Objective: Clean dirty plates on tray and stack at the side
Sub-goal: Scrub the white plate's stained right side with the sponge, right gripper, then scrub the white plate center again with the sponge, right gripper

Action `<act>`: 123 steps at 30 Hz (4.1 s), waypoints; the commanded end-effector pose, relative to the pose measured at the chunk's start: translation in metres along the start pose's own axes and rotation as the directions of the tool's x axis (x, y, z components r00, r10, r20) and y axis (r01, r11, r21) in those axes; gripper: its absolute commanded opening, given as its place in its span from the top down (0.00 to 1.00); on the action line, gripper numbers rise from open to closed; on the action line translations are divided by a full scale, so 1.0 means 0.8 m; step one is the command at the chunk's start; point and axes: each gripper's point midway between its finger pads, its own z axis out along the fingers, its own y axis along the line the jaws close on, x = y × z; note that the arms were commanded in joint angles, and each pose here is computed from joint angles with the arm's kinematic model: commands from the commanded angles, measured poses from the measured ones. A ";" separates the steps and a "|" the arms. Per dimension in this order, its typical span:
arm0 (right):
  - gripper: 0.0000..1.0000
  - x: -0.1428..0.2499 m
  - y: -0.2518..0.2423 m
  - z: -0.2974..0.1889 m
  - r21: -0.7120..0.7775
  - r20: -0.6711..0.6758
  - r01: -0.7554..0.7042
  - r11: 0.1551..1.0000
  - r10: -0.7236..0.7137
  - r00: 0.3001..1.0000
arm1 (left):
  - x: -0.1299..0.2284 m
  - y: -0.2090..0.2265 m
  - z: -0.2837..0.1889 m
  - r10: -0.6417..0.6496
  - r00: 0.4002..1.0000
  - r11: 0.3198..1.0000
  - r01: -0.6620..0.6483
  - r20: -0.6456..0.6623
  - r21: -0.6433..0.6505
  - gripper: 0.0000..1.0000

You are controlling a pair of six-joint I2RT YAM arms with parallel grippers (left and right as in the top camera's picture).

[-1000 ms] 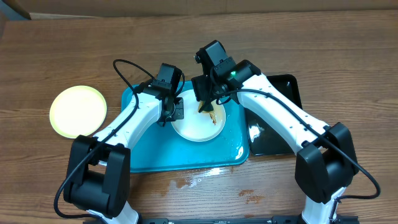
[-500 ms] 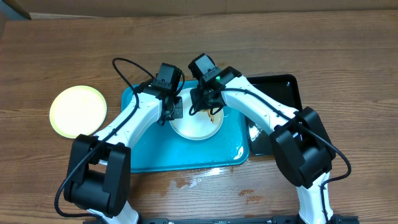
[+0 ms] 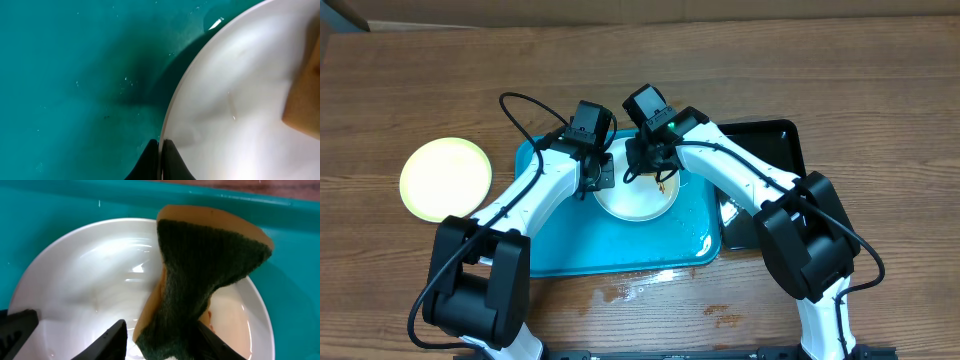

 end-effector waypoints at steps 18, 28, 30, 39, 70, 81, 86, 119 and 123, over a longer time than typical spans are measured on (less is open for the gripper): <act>0.53 -0.019 -0.013 0.021 0.062 0.081 -0.007 0.998 0.001 0.997 | 0.019 0.012 0.033 -0.042 0.999 0.999 0.042 -0.015 0.011 0.96; 0.59 -0.025 -0.010 0.022 0.053 0.101 -0.006 0.999 0.000 0.995 | 0.029 0.012 0.049 -0.030 0.998 1.000 0.031 -0.051 0.007 0.96; 0.62 -0.024 -0.011 0.024 0.055 0.098 -0.006 0.998 0.001 0.995 | 0.029 0.012 0.049 -0.030 0.998 0.999 0.031 -0.050 0.008 0.96; 0.64 -0.003 -0.025 0.060 0.086 0.031 -0.007 0.996 0.005 1.000 | 0.029 0.013 0.050 -0.039 0.998 0.999 0.040 -0.055 0.016 0.96; 0.96 -0.062 0.010 0.034 -0.010 0.185 0.238 0.971 -0.233 0.955 | 0.025 0.023 0.051 -0.088 0.994 0.994 0.092 -0.072 0.058 0.96; 0.96 -0.062 -0.047 0.062 0.033 0.132 0.168 0.985 -0.171 0.976 | 0.025 0.023 0.051 -0.088 0.994 0.994 0.093 -0.071 0.057 0.96; 0.96 -0.040 -0.079 0.062 0.063 0.036 0.129 0.990 -0.131 0.991 | 0.025 0.023 0.051 -0.103 0.992 0.993 0.107 -0.071 0.056 0.96; 0.96 -0.004 -0.020 0.033 -0.103 -0.138 -0.279 0.955 0.264 0.955 | 0.022 0.023 0.051 -0.111 0.992 0.992 0.114 -0.065 0.056 0.96; 0.96 -0.010 -0.027 0.012 -0.100 -0.131 -0.305 0.947 0.292 0.948 | 0.022 0.023 0.051 -0.110 0.992 0.992 0.114 -0.064 0.055 0.96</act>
